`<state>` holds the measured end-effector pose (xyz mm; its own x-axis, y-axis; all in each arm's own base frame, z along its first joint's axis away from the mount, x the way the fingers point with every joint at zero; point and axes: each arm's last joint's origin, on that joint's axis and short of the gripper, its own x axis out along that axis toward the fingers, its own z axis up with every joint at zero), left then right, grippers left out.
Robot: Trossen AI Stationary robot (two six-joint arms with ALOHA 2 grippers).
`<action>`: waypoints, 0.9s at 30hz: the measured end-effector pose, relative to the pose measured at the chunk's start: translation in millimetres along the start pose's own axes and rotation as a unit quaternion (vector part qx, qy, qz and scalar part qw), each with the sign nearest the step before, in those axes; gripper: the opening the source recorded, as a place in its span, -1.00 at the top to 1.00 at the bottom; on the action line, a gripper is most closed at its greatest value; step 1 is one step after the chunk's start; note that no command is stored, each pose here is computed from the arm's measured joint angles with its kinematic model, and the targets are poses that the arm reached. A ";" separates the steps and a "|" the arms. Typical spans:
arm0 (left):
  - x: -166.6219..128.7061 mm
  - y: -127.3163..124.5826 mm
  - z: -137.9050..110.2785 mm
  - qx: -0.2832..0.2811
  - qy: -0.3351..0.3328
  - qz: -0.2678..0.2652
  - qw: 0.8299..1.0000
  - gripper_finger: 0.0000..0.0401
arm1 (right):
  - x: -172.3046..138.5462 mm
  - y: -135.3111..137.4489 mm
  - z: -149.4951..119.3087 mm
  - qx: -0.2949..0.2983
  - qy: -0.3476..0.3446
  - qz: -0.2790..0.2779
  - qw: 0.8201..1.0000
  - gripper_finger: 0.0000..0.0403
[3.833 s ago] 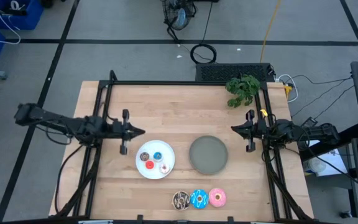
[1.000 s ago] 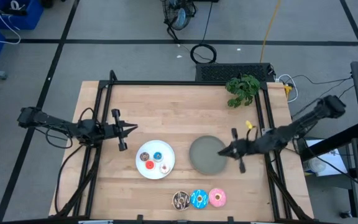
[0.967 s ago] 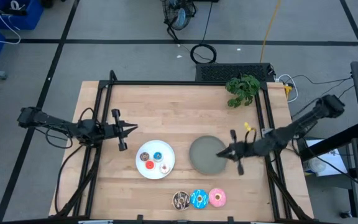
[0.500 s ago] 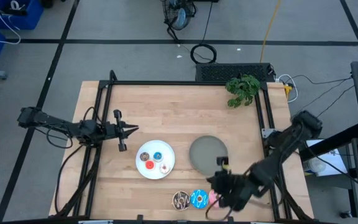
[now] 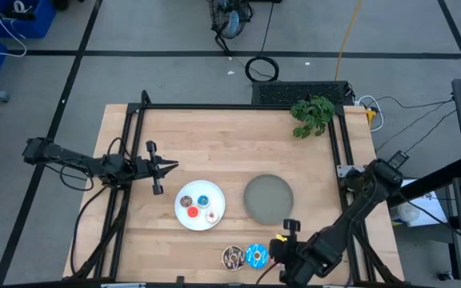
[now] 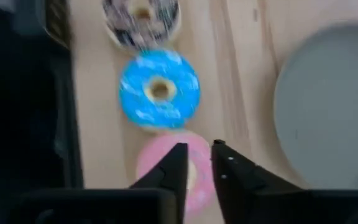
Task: Pick & Place donuts
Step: Put the large pink donut on the gray plate
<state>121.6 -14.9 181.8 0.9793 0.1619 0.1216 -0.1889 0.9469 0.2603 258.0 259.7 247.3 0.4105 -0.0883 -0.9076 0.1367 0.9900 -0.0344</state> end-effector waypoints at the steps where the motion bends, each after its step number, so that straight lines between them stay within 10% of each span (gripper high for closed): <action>1: 0.0 0.0 0.0 0.000 0.000 0.000 1.000 0.82 | 3.4 -1.4 -2.1 0.000 0.009 -0.002 1.000 0.63; 11: 0.0 0.0 0.0 0.014 0.000 0.000 1.000 0.81 | 33.0 -8.1 -18.5 0.035 0.059 0.012 0.998 0.10; 27: 0.0 -0.1 -0.5 0.023 0.003 -0.001 1.000 0.81 | 73.6 -22.7 -37.3 0.033 0.087 0.037 0.995 0.06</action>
<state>121.6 -14.9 181.3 0.9799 0.1622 0.1163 -0.1905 0.9335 0.3039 251.5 234.9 165.7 0.2593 0.0106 -0.9657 0.1736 0.9831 0.0574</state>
